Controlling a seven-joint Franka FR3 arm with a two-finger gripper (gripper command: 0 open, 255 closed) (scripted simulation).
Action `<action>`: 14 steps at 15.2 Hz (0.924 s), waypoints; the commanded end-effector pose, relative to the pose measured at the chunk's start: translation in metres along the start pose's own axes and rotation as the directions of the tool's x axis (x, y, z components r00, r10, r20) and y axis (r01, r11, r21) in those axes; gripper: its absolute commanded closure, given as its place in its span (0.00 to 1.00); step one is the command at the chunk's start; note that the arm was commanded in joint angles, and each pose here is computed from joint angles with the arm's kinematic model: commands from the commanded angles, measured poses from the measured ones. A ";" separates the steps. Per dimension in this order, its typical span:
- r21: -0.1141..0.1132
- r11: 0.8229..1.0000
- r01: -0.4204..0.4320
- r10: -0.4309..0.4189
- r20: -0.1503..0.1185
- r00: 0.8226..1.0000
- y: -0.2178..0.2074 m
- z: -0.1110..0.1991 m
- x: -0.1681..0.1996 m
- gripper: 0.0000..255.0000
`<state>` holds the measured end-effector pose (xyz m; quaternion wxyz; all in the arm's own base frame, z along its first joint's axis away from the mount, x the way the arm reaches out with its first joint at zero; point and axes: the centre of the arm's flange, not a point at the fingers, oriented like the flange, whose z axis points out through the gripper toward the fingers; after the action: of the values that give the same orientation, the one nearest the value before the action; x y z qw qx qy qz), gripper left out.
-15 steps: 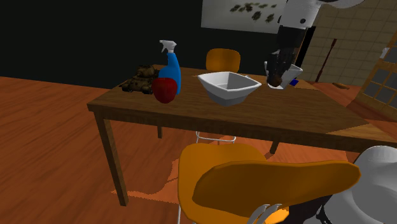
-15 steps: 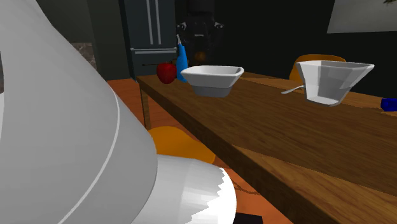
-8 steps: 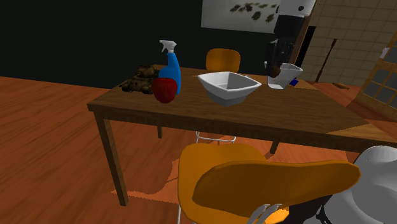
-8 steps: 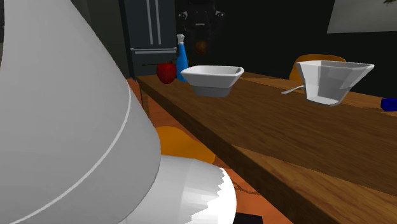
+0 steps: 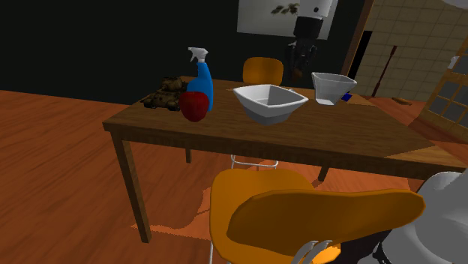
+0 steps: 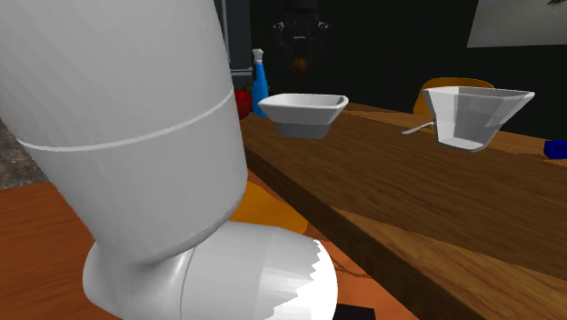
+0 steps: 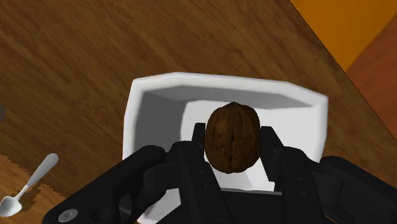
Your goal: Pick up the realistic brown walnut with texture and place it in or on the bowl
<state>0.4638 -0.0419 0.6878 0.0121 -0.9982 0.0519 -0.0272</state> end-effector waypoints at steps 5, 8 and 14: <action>0.000 1.000 0.000 0.000 0.000 1.000 0.002 0.002 0.079 1.00; 0.000 1.000 0.000 0.000 0.000 1.000 0.003 0.013 0.093 1.00; 0.000 1.000 0.000 0.000 0.000 1.000 0.003 0.045 0.092 1.00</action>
<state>0.5569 -0.0543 0.6541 0.0121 -0.9982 0.0518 -0.0270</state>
